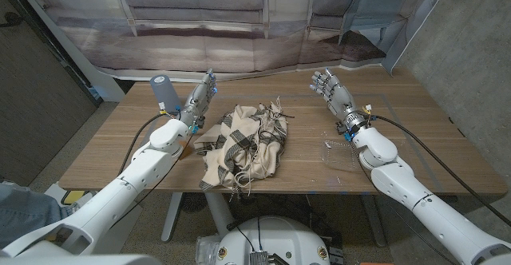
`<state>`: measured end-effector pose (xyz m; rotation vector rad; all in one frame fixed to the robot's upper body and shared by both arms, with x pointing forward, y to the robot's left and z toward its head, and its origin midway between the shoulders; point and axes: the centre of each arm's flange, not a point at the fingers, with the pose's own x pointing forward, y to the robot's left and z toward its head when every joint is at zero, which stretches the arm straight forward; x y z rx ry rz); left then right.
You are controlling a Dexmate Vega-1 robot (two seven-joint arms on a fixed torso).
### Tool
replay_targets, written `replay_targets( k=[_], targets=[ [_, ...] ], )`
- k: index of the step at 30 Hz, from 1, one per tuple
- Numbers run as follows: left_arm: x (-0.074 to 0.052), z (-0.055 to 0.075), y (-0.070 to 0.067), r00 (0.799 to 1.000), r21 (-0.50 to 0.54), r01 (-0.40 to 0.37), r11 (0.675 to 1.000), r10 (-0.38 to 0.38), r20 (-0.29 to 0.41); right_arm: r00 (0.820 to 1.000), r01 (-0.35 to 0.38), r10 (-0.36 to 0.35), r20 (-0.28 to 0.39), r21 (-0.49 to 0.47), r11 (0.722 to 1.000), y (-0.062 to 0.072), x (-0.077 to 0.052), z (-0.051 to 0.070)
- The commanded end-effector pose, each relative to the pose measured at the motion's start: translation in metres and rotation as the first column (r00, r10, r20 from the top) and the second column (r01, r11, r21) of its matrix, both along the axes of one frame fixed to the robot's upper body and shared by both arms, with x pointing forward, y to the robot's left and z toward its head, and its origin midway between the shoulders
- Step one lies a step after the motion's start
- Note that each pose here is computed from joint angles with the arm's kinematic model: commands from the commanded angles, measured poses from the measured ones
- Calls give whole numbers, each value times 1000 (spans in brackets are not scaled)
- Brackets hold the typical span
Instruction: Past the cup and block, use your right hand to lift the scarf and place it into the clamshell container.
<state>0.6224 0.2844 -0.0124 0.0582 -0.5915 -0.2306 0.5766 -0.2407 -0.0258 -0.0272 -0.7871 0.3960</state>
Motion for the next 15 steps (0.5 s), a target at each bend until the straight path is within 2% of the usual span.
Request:
replay_targets(
  k=[1,9,15],
  targets=[
    [-7,-7,-2,1000,12,4,1000,-4,-2,1000,-14,14,25,-22,1000,7,-9,1],
    [-14,-10,6,1000,11,-12,1000,12,-1,999,-20,22,36,-47,999,11,-14,1],
    [-17,-11,6,1000,8,-15,1000,14,13,998,-8,13,59,-72,997,16,-19,2]
  ],
)
